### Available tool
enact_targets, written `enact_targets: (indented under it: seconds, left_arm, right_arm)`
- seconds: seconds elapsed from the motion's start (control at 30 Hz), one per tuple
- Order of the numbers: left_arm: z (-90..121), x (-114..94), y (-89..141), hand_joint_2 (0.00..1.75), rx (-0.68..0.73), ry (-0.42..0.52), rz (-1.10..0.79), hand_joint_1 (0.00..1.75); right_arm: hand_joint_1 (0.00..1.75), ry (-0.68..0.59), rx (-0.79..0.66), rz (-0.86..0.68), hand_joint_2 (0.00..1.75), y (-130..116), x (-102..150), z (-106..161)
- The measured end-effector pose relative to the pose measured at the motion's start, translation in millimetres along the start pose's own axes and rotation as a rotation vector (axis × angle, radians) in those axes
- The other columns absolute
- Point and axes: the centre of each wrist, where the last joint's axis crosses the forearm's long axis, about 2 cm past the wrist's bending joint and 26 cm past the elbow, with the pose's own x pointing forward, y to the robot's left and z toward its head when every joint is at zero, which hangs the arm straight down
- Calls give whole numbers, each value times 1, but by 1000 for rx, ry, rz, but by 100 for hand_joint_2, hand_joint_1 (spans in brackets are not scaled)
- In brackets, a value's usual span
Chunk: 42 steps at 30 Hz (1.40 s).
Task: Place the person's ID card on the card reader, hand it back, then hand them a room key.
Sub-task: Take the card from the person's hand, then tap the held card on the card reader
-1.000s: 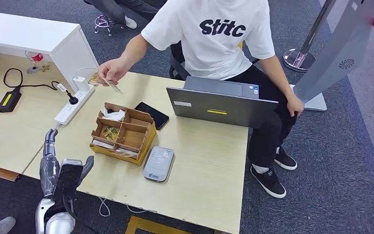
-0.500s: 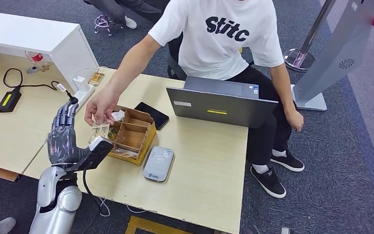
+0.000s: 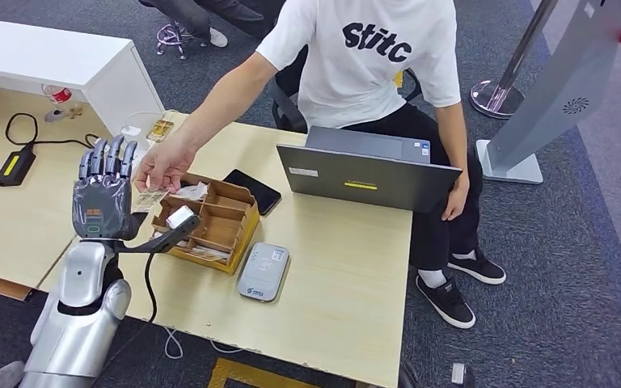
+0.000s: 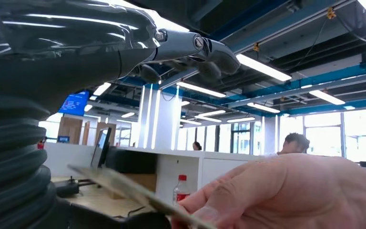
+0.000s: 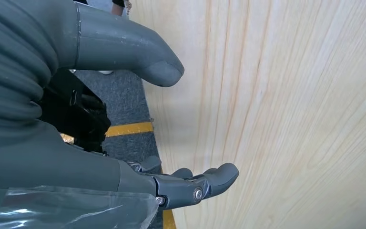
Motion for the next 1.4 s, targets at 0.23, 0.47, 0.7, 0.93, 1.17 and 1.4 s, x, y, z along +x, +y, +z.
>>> enact_targets:
  seconds: [0.23,0.47,0.7,0.93,1.17,1.4]
  left_arm:
    - [-3,-3,2,175,34,-7,24,175]
    - [-1,4,2,175,62,-26,96,175]
    - [5,25,-1,175,52,-67,155,175]
    - [26,71,-10,175,12,-179,237,175]
    - [47,113,-16,175,-55,-291,282,175]
    - [63,135,-32,175,-217,-278,301,175]
  right_arm:
    - [0,-2,-3,-15,175,2,-1,0]
    - [0,-5,-10,-29,175,2,-2,0]
    - [0,-5,-11,-28,175,3,-2,0]
    - [0,-1,-11,-22,175,7,-3,-2]
    - [0,0,-10,-27,175,10,-3,-3]
    - [0,15,6,-39,175,13,-2,-5]
